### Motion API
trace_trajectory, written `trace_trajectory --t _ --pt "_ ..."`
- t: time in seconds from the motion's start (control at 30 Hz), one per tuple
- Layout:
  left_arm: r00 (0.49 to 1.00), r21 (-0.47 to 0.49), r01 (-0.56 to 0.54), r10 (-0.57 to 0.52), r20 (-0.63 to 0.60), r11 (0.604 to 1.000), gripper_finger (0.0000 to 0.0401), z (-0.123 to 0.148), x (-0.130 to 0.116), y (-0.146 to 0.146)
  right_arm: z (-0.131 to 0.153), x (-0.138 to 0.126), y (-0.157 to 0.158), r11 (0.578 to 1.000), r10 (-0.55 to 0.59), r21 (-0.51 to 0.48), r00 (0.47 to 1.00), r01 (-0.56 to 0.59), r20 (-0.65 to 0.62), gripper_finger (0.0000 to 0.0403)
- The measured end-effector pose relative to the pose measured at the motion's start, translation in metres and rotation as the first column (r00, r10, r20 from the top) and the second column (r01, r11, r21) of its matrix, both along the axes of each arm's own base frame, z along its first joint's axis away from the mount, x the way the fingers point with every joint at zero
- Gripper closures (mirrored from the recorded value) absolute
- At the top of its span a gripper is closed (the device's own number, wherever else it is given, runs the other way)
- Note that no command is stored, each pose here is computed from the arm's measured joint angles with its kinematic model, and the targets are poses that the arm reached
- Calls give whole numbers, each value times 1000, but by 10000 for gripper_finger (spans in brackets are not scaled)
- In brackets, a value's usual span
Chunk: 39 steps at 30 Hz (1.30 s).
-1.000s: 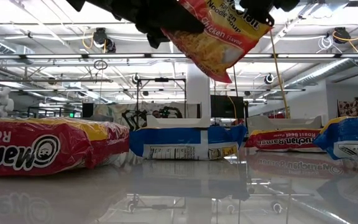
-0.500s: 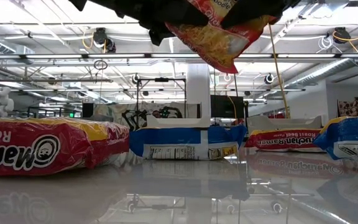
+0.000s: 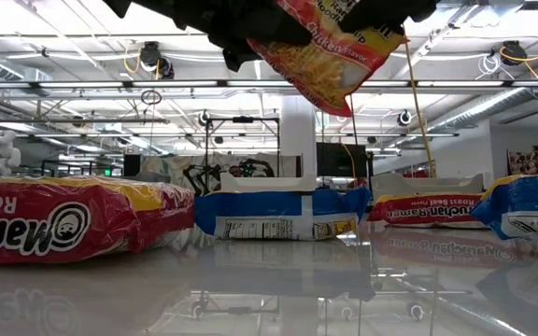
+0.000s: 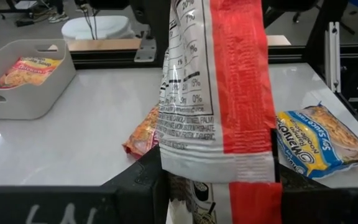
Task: Sort Maruchan noodles
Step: Put the orange noodle pack into the gray bin
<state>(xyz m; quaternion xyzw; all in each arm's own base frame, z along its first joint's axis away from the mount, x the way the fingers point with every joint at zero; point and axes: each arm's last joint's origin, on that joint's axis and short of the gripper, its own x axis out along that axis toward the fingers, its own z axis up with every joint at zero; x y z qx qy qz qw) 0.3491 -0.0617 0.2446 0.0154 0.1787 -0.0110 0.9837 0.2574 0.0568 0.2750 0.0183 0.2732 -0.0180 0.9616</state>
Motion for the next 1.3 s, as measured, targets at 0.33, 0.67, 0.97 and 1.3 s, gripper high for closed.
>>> trace_trajectory --t 0.33,0.67,0.97,1.3 --pt "1000 -41 -19 19 -1 999 253 0 0 0 0 0 0 1000 4 -9 1000 -4 -4 315" --pt "995 -42 -98 98 19 994 145 1 -1 -6 1 1 -3 999 -34 -32 999 35 13 313" --pt "944 19 -329 329 19 944 52 18 -21 -2 -2 1 -21 984 -160 -80 987 158 -18 312" --pt "895 49 -443 445 -33 895 50 43 -62 -2 -11 -6 -66 899 -412 -209 904 384 -113 312"
